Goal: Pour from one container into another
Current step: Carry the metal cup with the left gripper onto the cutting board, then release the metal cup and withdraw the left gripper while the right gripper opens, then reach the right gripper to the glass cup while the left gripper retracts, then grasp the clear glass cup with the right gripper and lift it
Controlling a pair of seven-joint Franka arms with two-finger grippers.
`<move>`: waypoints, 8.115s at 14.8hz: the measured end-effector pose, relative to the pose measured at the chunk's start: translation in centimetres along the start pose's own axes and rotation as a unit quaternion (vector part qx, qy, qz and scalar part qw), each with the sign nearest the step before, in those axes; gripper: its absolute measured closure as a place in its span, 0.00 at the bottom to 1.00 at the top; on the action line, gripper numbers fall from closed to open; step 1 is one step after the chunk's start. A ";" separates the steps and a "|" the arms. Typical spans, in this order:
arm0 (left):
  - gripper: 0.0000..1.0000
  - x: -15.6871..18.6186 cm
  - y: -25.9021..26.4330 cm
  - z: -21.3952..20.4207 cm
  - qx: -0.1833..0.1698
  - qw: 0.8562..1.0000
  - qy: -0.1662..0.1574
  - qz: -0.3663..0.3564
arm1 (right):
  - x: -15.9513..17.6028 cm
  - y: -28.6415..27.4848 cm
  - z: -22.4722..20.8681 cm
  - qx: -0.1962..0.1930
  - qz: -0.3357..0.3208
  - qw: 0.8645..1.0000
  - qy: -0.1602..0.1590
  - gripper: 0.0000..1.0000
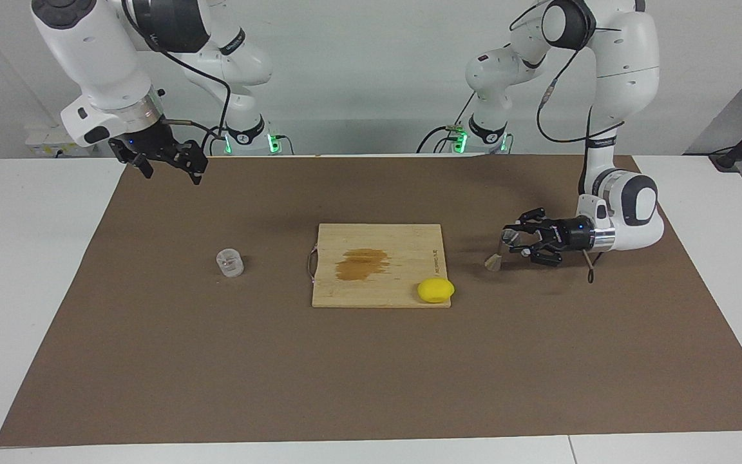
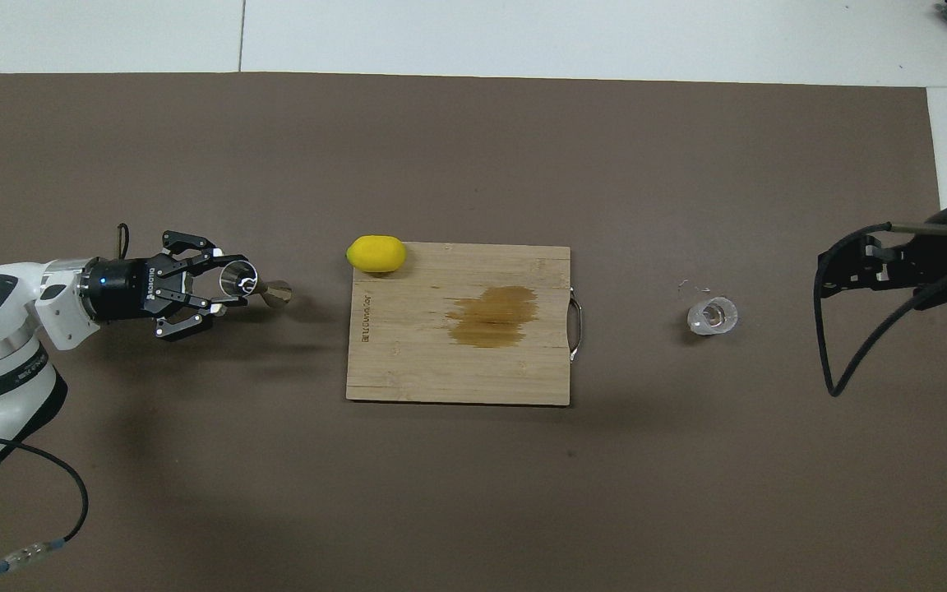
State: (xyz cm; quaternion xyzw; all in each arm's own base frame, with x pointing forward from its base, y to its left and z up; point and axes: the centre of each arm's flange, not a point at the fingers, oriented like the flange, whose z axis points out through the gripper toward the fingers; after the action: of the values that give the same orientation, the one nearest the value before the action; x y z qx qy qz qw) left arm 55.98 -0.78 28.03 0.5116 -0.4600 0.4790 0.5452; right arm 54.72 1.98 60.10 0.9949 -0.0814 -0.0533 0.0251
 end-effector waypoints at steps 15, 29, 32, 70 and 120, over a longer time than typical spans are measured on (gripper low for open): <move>0.48 -1.7 3.1 13.9 0.020 0.999 -0.001 -0.035 | 0.1 0.7 0.1 0.001 0.006 1.000 -0.001 0.00; 0.48 -2.5 6.5 27.1 0.071 0.996 0.006 -0.057 | 0.2 1.1 0.0 0.001 0.010 1.000 0.000 0.00; 0.48 -2.9 6.9 28.0 0.086 0.995 0.001 -0.043 | 0.2 1.1 0.0 0.001 0.010 1.000 0.000 0.00; 0.00 -1.3 8.6 18.0 0.116 0.981 -0.112 0.111 | -0.1 1.2 -0.5 0.004 0.092 0.996 0.010 0.03; 0.00 22.8 2.3 -1.6 -0.054 0.755 -0.577 0.306 | 5.0 5.2 34.4 0.323 0.575 0.706 -0.259 0.49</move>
State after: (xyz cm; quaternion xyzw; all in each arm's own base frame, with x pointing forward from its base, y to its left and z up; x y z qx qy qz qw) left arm 56.37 2.08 50.82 0.4931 -0.8442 0.2084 0.0273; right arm 55.05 -5.39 25.70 0.6496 -0.6532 -0.2546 -0.2941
